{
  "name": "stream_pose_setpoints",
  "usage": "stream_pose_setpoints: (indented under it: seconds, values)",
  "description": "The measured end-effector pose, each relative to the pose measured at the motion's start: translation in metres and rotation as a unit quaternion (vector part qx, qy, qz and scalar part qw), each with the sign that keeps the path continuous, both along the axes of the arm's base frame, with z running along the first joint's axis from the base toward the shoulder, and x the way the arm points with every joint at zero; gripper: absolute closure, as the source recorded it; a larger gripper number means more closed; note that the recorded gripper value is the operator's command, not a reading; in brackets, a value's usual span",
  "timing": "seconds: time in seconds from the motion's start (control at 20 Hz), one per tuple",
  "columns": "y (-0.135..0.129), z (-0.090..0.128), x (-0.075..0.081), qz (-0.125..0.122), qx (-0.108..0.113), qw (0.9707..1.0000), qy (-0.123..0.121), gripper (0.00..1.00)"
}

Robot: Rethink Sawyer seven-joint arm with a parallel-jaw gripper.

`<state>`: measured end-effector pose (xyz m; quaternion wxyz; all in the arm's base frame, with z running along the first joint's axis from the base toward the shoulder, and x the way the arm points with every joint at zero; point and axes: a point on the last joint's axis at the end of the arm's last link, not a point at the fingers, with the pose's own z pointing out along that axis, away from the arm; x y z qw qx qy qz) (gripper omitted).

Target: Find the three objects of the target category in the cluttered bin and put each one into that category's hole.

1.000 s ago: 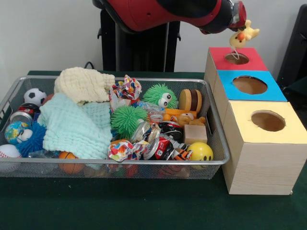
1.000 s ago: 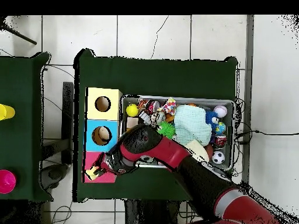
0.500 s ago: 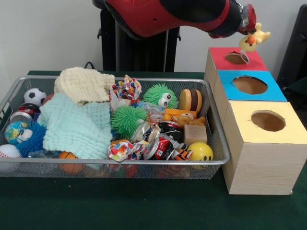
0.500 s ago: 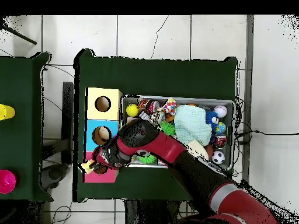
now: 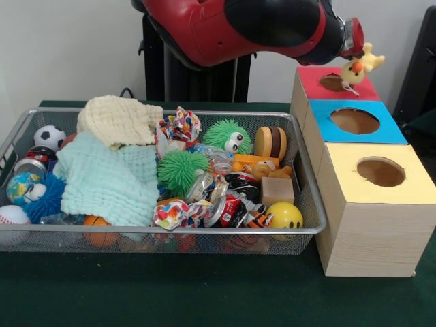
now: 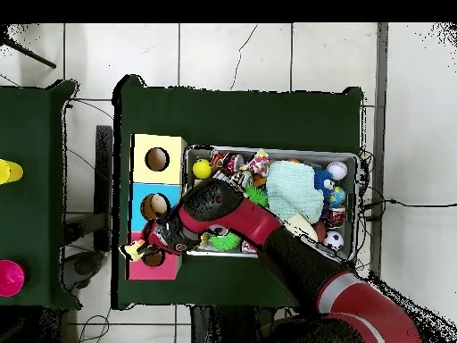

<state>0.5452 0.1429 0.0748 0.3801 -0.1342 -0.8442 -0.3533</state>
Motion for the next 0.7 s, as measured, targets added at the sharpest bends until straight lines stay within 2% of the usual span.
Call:
stream_pose_setpoints:
  seconds: [0.3,0.7]
  values:
    - [-0.0050,-0.0054,-0.0038,0.028,-0.007,0.9995,-0.010,1.00]
    - [-0.0094,-0.0030,-0.0080,0.048,-0.003,0.9988,0.000,1.00]
